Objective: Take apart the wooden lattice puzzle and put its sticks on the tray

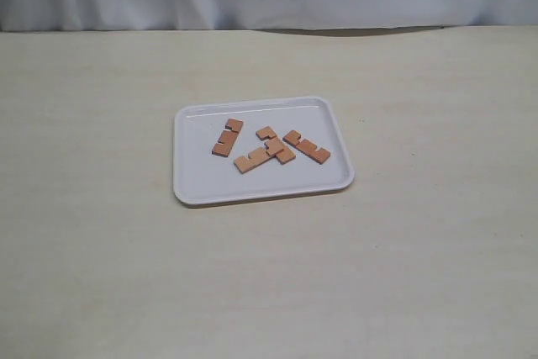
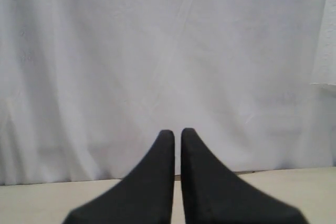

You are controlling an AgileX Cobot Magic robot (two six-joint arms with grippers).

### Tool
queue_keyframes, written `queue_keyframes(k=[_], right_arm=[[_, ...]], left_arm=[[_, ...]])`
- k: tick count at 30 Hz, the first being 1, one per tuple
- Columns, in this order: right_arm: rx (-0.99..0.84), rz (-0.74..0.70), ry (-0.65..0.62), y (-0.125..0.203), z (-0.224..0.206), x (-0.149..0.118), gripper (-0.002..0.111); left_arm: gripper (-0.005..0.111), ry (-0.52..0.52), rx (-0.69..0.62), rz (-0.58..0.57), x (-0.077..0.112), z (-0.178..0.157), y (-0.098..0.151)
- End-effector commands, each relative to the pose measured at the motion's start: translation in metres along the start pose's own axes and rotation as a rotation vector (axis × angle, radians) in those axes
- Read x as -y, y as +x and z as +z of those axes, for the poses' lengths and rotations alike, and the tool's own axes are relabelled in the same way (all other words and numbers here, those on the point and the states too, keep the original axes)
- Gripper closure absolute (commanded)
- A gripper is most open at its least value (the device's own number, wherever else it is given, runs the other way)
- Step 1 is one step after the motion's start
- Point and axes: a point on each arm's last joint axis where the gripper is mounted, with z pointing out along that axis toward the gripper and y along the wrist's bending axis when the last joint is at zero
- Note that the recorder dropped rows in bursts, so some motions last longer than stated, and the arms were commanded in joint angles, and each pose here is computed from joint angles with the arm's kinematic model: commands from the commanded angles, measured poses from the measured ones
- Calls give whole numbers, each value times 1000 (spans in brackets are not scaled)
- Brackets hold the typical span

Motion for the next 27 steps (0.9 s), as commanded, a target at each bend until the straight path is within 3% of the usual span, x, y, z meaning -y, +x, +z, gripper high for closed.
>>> queue_keyframes(k=[1, 7, 17, 27], right_arm=[[2, 62, -9, 1, 0, -1, 104], [-86, 38, 5, 23, 4, 2, 104], [-287, 24, 29, 103, 9, 10, 104], [-265, 26, 27, 104, 10, 10, 104]], left_arm=[[107, -12, 8, 1, -1, 0, 0], [107, -12, 8, 1, -1, 0, 0], [107, -12, 8, 1, -1, 0, 0], [107, -12, 8, 1, -1, 0, 0]])
